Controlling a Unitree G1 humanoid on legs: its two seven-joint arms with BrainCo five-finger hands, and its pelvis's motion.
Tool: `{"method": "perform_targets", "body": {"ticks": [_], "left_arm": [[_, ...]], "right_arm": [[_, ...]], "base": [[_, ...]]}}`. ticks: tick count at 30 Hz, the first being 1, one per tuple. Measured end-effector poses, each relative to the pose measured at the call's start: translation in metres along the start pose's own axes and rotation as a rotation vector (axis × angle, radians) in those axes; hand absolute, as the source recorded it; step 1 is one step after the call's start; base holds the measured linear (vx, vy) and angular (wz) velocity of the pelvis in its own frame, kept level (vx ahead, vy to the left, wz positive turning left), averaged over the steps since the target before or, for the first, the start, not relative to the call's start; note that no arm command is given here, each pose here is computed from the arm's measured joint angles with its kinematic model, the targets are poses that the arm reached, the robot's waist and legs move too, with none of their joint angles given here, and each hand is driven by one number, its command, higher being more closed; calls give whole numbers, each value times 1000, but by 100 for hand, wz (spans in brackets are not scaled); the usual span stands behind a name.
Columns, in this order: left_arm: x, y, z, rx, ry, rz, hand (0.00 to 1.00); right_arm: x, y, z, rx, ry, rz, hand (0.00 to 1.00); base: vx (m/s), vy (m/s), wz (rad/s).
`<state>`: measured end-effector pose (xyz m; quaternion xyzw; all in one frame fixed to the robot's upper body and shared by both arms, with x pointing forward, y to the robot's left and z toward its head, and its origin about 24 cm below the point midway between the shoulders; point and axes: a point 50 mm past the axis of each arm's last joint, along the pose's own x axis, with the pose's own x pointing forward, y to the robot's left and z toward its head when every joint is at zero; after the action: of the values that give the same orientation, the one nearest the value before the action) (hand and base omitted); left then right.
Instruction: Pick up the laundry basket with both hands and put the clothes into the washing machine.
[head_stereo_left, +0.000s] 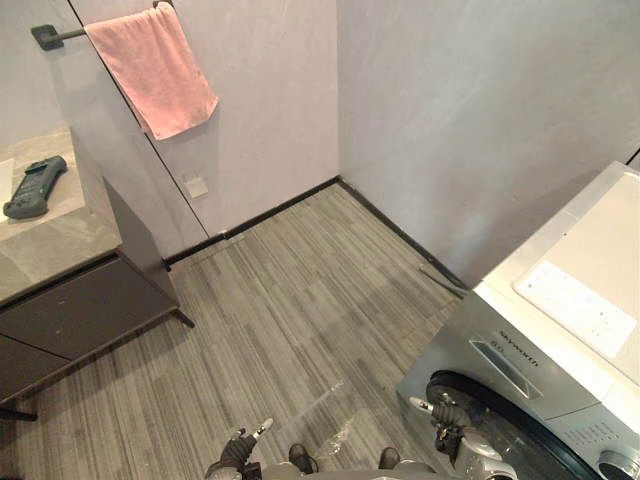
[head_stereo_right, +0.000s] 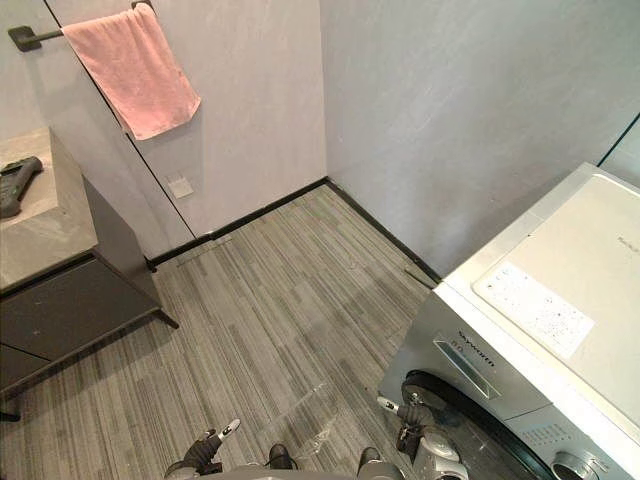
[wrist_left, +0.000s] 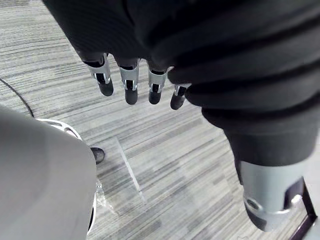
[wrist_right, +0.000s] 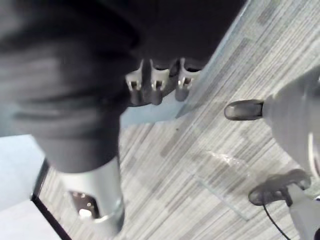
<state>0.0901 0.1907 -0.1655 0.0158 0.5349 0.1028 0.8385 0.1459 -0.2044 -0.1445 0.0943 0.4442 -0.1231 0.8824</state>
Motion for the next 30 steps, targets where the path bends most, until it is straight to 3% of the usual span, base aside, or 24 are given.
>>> {"method": "perform_targets", "body": {"ticks": [8,30], "left_arm": [[1,2,3,66,-11,-6,0],[2,2,5,60,-6,-3,0]], "right_arm": [[3,21,5,10,-10,50,0],[6,23,17,-66,-34,68,0]], "base": [[103,28,2],[2,-10,2]]}}
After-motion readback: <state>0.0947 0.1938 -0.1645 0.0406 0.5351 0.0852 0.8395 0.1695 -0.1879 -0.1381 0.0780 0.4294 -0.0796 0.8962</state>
